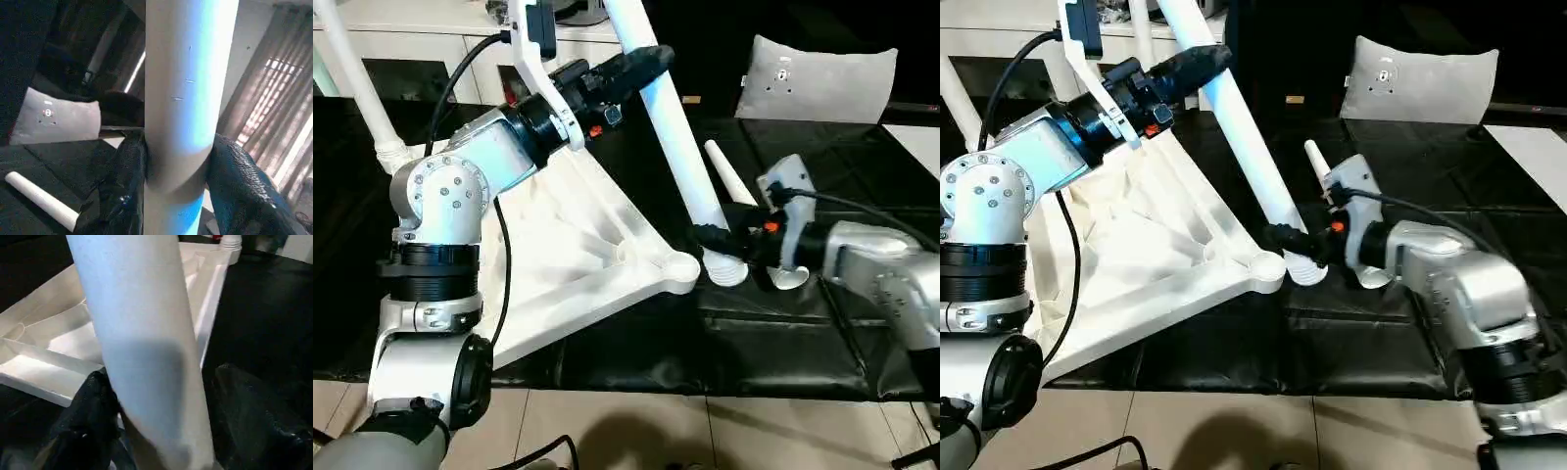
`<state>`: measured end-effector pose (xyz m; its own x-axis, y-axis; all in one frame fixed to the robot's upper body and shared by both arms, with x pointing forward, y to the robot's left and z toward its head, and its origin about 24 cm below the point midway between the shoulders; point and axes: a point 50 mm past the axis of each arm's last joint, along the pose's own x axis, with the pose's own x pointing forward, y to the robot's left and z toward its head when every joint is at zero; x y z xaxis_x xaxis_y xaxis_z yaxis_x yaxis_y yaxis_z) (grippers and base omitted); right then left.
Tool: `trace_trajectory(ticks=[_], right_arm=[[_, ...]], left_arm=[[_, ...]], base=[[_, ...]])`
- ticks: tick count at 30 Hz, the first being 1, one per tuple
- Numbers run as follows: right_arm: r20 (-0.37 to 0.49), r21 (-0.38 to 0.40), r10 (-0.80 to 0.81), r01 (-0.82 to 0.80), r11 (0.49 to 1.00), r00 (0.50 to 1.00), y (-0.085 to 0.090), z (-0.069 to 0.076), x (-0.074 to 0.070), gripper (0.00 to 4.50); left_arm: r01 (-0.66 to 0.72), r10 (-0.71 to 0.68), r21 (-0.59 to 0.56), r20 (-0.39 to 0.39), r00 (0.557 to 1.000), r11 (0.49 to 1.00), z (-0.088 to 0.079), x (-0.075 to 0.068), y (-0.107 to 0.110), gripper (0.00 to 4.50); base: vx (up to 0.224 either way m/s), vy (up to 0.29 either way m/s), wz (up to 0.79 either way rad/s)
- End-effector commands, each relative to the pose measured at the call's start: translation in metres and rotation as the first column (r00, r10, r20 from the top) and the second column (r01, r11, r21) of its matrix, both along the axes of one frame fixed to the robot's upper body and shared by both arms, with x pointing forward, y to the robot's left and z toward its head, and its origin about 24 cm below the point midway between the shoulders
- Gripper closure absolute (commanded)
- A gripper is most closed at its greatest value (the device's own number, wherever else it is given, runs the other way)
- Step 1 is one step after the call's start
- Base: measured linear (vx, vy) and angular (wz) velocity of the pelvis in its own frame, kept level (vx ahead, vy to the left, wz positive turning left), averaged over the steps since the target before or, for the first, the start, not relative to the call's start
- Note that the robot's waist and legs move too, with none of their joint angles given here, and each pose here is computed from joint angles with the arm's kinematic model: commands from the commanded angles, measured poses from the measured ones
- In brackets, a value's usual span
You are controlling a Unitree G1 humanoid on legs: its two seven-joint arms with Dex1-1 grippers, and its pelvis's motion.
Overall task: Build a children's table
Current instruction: Insert table leg to table base
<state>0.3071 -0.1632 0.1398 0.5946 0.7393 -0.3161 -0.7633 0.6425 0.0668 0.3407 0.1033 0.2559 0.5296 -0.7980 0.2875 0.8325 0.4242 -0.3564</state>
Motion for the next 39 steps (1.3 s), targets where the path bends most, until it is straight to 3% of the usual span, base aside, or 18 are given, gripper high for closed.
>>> trace_trajectory(ticks=[1, 8, 17, 22, 25, 33, 36, 39], right_arm=[[0.010, -0.013, -0.008, 0.008, 1.000, 1.000, -0.001, 0.000, 0.002, 1.72], [-0.009, -0.011, -0.004, 0.004, 1.000, 1.000, 0.002, -0.008, 0.001, 2.33], [-0.014, 0.001, -0.001, 0.001, 1.000, 1.000, 0.004, -0.011, 0.000, 2.47], [-0.006, 0.022, -0.009, 0.009, 1.000, 1.000, 0.006, -0.014, -0.001, 2.50], [0.006, 0.039, -0.031, 0.031, 0.999, 1.000, 0.009, -0.015, -0.002, 2.51], [0.039, 0.065, -0.114, 0.111, 0.992, 0.993, 0.016, -0.019, 0.000, 2.64], [0.069, 0.074, -0.169, 0.164, 0.984, 0.983, 0.021, -0.019, 0.003, 2.64], [0.090, 0.097, -0.223, 0.214, 0.972, 0.971, 0.029, -0.018, 0.006, 2.64]], left_arm=[[0.039, -0.039, 0.006, 0.051, 0.998, 0.999, 0.012, -0.005, -0.006, 2.96], [0.048, -0.049, 0.024, 0.061, 0.997, 0.999, 0.012, -0.006, -0.007, 2.96], [0.034, -0.039, 0.061, 0.089, 0.995, 0.998, 0.009, -0.007, -0.007, 2.96], [-0.039, 0.026, 0.092, 0.135, 0.990, 0.995, 0.006, -0.003, -0.008, 2.96], [-0.094, 0.080, 0.077, 0.168, 0.982, 0.993, 0.002, -0.001, -0.005, 2.26], [-0.129, 0.090, 0.142, 0.257, 0.962, 0.981, -0.016, -0.009, -0.011, 1.64], [-0.192, 0.152, 0.148, 0.248, 0.957, 0.970, -0.026, -0.009, -0.014, 1.55], [-0.175, 0.144, 0.147, 0.198, 0.970, 0.974, -0.036, -0.018, -0.025, 1.42]], base=[[0.000, 0.000, 0.00], [0.000, 0.000, 0.00], [0.000, 0.000, 0.00], [0.000, 0.000, 0.00], [0.000, 0.000, 0.00], [0.000, 0.000, 0.00], [0.000, 0.000, 0.00], [0.000, 0.000, 0.00]])
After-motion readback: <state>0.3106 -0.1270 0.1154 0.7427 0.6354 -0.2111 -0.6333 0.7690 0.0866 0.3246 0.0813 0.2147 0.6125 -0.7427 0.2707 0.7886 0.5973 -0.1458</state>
